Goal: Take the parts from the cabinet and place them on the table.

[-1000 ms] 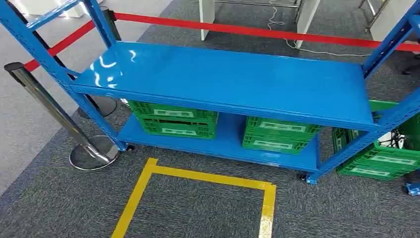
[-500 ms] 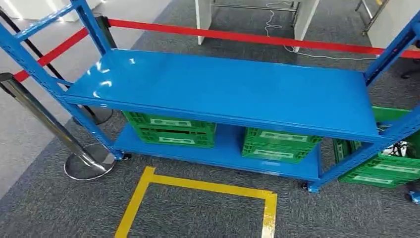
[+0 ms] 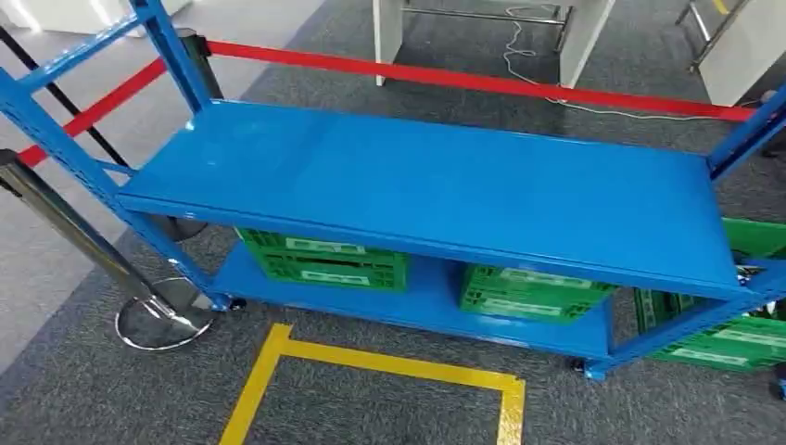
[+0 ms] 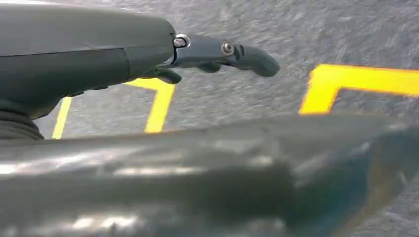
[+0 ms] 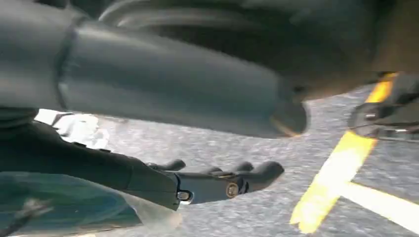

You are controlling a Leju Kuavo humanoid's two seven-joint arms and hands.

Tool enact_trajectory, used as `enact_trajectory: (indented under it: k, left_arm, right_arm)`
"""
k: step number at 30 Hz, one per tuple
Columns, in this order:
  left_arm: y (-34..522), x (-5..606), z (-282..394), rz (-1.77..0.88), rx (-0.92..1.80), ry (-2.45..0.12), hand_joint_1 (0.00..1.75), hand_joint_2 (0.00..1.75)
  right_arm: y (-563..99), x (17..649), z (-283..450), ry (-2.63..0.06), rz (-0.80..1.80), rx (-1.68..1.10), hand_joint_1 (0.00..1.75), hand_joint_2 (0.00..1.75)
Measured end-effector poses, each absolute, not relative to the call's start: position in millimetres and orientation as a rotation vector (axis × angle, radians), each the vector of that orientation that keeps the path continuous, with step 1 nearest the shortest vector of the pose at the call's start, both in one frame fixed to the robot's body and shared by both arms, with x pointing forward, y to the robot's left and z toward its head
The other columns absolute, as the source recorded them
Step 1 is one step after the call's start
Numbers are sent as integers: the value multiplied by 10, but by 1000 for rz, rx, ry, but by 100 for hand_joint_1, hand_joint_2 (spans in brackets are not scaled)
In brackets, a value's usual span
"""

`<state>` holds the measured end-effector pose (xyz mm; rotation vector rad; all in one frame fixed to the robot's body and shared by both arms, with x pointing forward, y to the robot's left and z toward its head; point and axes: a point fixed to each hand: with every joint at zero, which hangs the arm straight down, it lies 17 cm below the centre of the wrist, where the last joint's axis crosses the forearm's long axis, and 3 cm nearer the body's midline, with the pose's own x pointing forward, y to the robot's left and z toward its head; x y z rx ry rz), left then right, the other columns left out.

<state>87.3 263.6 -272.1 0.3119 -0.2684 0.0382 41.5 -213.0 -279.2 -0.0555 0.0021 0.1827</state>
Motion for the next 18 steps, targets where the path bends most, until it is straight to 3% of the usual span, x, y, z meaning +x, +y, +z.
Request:
enact_trajectory:
  k: [18]
  left_arm:
    - [2631,817,-2729,42,313,-255,0,0]
  right_arm:
    - [-2110,427,-2786,9,195,-46,0,0]
